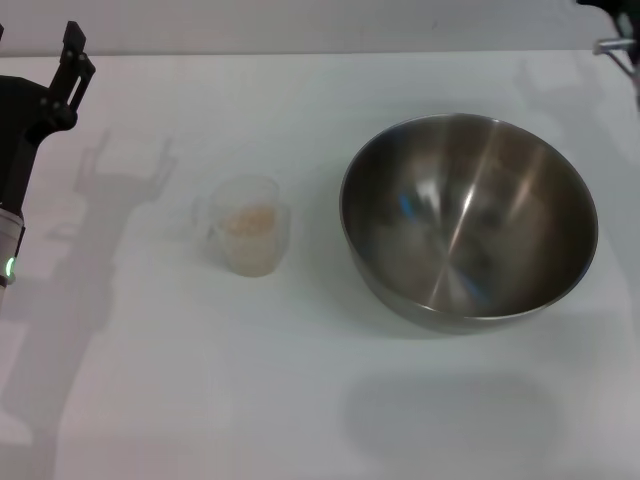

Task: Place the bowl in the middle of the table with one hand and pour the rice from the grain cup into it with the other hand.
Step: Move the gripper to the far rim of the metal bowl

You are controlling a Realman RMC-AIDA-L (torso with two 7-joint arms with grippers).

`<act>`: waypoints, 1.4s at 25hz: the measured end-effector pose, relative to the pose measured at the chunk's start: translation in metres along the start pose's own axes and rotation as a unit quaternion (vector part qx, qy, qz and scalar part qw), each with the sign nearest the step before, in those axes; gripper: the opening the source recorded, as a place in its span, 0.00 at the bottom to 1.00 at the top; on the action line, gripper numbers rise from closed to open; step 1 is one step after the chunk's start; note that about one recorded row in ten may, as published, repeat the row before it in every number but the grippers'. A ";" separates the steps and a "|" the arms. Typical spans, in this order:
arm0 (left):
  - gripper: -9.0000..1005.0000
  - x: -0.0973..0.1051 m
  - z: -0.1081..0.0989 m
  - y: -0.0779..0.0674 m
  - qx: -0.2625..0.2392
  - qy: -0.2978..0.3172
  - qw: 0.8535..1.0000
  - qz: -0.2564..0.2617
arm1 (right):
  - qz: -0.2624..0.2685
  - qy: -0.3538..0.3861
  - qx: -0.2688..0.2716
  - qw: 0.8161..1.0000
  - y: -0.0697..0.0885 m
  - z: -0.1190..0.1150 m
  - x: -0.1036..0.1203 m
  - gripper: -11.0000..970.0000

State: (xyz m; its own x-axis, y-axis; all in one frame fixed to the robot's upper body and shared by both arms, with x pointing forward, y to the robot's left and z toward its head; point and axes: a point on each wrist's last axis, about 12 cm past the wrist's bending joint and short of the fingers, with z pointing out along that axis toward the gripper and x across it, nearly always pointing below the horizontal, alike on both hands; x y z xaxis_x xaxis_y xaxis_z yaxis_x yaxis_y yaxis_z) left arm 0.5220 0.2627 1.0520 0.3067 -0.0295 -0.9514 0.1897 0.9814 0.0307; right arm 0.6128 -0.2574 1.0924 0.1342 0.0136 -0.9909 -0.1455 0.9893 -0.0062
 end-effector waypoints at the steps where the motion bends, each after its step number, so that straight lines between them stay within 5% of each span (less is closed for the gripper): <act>1: 0.82 0.000 0.000 0.001 0.000 0.000 1.000 0.001 | 0.000 0.000 0.000 1.000 0.000 0.000 0.000 0.82; 11: 0.81 0.000 -0.001 0.005 -0.008 0.002 1.000 0.006 | 0.041 0.177 -0.049 0.982 0.046 0.024 -0.065 0.81; 18: 0.81 0.000 -0.003 0.008 -0.016 -0.001 1.000 0.006 | 0.009 0.332 -0.073 0.940 0.054 0.013 -0.112 0.81; 20: 0.81 -0.001 -0.004 0.008 -0.016 -0.004 1.000 0.006 | 0.004 0.391 -0.085 0.916 0.054 0.005 -0.130 0.81; 25: 0.81 -0.002 -0.004 0.009 -0.016 -0.009 1.000 0.008 | -0.002 0.467 -0.093 0.879 0.050 0.001 -0.140 0.80; 30: 0.81 -0.005 -0.002 0.009 -0.015 -0.019 1.000 0.008 | -0.035 0.551 -0.087 0.829 0.038 -0.004 -0.123 0.80; 35: 0.81 -0.005 -0.001 0.010 -0.015 -0.021 1.000 0.009 | -0.043 0.573 -0.086 0.814 0.026 -0.006 -0.112 0.80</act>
State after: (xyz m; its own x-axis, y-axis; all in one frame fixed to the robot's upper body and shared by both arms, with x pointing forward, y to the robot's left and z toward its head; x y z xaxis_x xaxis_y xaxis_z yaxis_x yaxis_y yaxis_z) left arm 0.5216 0.2725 1.0572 0.3484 -0.0183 -0.9372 0.1559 0.9870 0.0387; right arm 0.5881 -0.2336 1.2020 -0.8371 -0.2972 -0.4592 -0.3327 0.9430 -0.0039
